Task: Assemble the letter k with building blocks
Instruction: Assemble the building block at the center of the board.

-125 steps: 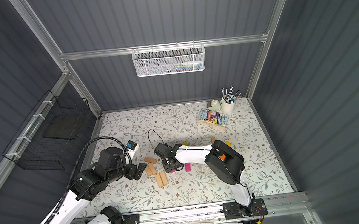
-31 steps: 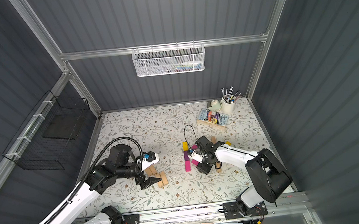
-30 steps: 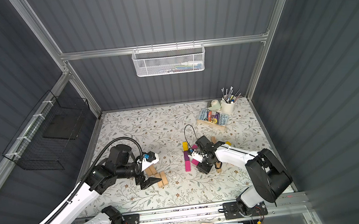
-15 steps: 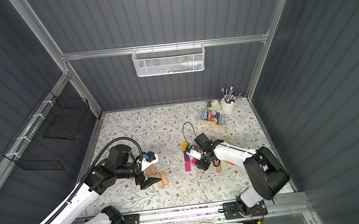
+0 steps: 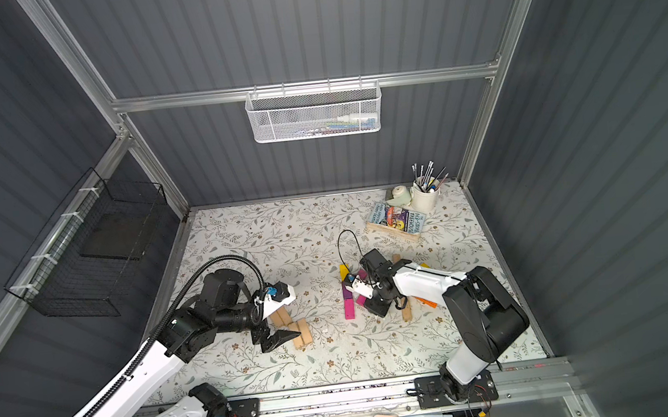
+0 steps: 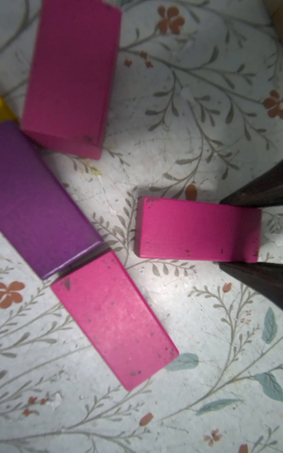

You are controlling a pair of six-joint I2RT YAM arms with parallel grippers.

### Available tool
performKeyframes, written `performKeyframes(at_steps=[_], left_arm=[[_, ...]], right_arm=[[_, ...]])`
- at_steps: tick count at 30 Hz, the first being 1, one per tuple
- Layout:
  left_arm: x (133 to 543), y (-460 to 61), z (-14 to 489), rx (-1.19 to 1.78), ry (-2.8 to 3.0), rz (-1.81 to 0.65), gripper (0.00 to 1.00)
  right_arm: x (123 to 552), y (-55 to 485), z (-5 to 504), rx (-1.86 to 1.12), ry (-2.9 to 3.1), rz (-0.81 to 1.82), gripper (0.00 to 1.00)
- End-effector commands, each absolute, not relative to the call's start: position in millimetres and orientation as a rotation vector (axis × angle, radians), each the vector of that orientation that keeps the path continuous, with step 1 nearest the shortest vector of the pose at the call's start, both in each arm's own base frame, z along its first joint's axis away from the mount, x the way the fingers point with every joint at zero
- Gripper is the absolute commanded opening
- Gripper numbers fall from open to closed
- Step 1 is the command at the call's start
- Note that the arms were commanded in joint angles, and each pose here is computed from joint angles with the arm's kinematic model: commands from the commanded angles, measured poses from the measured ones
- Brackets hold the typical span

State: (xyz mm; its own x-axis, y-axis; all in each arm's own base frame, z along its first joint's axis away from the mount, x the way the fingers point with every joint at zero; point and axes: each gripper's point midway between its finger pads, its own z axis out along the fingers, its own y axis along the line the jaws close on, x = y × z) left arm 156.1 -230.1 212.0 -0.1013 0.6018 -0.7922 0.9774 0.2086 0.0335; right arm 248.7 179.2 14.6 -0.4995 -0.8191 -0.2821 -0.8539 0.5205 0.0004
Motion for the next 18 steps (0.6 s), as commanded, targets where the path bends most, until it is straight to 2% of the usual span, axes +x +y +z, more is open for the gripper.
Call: performKeyframes(at_steps=[1,18], left_arm=[[154.8,-227.8,205.2,1.486,1.794,-0.678,1.00],[154.9,-227.6,203.7,1.486,1.799,-0.677,1.00]], right_arm=[[253.7,178.7,16.3,-1.429,2.501,0.186,0.36],[268.9,180.3,20.0,-1.385,2.486,0.184,0.33]])
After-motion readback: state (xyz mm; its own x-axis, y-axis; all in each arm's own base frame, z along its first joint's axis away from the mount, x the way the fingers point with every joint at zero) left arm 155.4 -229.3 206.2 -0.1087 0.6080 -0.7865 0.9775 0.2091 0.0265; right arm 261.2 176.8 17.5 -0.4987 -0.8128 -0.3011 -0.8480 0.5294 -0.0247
